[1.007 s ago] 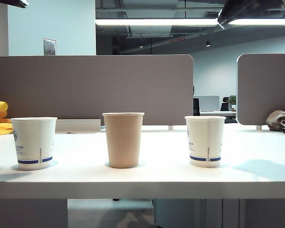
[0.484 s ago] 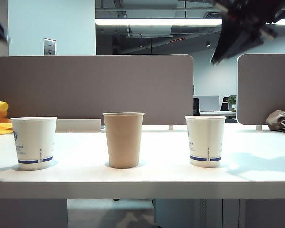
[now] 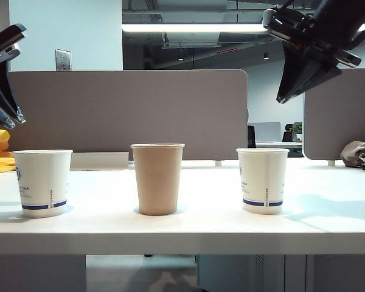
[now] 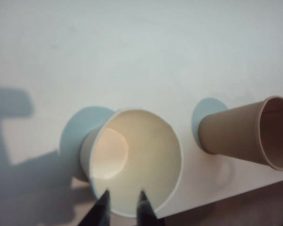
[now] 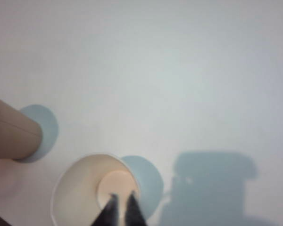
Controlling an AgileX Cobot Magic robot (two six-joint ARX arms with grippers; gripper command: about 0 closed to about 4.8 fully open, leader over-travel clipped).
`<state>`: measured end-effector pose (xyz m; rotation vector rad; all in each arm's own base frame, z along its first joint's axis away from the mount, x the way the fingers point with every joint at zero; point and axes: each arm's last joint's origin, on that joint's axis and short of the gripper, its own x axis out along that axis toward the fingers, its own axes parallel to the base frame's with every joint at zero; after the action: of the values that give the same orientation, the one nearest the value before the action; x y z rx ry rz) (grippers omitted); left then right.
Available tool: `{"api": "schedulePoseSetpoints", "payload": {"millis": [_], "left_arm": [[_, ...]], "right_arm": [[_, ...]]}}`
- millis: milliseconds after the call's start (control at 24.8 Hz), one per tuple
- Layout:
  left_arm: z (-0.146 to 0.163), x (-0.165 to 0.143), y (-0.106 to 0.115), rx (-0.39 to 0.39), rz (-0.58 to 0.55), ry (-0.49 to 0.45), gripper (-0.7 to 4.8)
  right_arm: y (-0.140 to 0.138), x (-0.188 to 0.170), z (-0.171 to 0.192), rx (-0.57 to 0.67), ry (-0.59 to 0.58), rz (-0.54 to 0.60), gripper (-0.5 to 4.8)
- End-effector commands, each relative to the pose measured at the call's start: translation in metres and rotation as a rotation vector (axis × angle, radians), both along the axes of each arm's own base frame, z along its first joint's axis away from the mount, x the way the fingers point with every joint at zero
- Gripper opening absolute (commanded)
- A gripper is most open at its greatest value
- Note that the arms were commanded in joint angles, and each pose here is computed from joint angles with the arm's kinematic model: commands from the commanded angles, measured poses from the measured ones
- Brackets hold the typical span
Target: Pick up all the paper cups on the table one by one and stack them together.
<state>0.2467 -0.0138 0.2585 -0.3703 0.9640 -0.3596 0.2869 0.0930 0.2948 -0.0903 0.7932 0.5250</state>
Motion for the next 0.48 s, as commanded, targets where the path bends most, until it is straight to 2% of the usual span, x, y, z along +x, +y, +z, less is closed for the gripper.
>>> {"api": "schedulePoseSetpoints", "payload": {"millis": [40, 201, 403, 484], "left_arm": [[-0.001, 0.006, 0.001, 0.009, -0.001, -0.024, 0.81], [-0.004, 0.008, 0.002, 0.049, 0.006, -0.022, 0.81], [-0.005, 0.009, 0.003, 0.115, 0.033, -0.029, 0.81], [-0.005, 0.009, 0.003, 0.114, 0.032, -0.026, 0.81]], "right_arm": [[0.0, 0.003, 0.002, -0.004, -0.025, -0.009, 0.84], [0.001, 0.005, -0.001, -0.009, -0.02, -0.008, 1.25], [0.006, 0.022, -0.012, -0.026, 0.033, -0.005, 1.27], [0.009, 0.03, -0.02, -0.034, 0.061, -0.005, 1.27]]}}
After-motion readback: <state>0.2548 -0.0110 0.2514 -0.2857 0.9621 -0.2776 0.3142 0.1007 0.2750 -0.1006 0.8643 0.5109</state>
